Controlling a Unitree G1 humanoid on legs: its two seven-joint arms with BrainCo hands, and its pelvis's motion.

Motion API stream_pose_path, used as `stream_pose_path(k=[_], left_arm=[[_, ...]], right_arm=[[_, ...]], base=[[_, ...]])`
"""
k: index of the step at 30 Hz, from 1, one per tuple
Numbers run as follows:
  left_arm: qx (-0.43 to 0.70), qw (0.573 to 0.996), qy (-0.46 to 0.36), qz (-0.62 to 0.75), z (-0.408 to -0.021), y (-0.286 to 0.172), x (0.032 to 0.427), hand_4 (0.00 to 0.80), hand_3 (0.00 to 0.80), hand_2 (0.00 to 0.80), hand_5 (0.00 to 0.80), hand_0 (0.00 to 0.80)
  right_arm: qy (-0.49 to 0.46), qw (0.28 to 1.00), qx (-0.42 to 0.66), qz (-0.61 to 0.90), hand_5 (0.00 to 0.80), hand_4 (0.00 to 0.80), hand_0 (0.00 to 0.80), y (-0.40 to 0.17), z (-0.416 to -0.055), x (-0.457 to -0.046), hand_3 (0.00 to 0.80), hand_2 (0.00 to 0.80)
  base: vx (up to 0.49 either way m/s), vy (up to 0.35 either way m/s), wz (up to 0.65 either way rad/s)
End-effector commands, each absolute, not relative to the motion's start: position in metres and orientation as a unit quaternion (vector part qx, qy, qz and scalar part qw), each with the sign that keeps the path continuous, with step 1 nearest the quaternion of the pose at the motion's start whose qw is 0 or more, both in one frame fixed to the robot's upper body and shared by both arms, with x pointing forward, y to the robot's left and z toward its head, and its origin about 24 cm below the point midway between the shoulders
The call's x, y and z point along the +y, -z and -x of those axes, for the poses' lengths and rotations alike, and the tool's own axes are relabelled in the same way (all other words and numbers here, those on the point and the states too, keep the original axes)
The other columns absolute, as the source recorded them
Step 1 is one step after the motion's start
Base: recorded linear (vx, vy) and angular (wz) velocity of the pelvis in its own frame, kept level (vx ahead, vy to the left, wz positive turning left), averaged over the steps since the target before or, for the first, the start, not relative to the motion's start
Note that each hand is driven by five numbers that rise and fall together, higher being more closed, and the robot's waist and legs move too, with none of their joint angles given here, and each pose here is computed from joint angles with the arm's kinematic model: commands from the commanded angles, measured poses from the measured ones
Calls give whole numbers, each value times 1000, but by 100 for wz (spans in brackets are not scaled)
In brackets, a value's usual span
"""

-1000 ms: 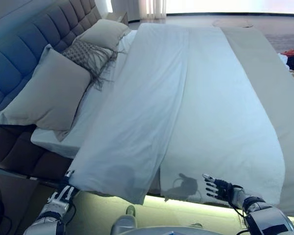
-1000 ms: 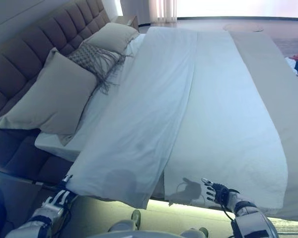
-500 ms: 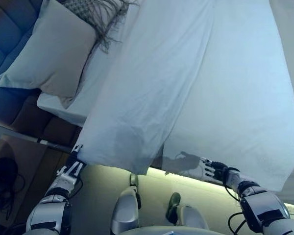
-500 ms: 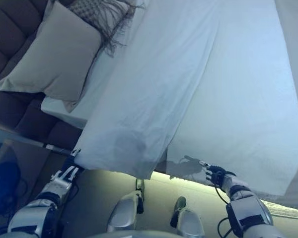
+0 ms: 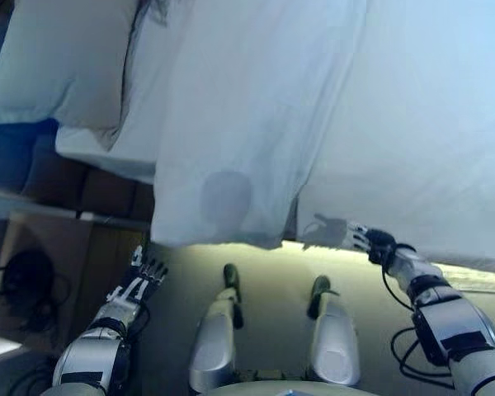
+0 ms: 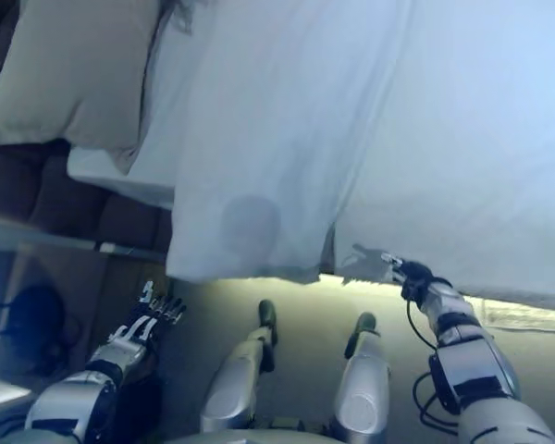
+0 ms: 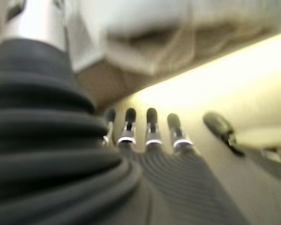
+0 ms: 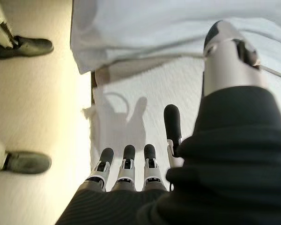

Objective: Make the bed neatly

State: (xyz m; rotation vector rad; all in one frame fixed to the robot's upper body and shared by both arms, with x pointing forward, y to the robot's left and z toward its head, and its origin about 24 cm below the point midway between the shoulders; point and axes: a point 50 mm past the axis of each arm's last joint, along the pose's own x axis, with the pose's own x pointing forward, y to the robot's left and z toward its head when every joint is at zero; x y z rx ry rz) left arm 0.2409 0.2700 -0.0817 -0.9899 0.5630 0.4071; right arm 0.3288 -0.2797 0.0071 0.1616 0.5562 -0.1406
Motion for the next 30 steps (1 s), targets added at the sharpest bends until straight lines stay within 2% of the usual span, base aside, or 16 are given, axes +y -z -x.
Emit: stream_pose_path(k=[1,10,17,30], left_arm=[[232,826,-163,486,-264,66,263,0,0,0,0,0],[254,823,-143,488,-256,73,253,0,0,0,0,0],[221,829,-98,504,-261,69,238,0,0,0,0,0],[178,838,-30,514,-277,49,218,0,0,0,0,0]], right_arm=[[79,969,219,-82,0,0,0,-39,-353,-275,0,0],[78,976,198,-43,0,0,0,-61,-369,-266,0,0],[72,980,185,-2,0,0,0,-83,-382,-260,0,0],[-18,986,160,37,0,0,0,-108,-398,-230,0,0]], base=[[-149,75,-5],[-83,34,2],[-21,56,10],[41,50,18]])
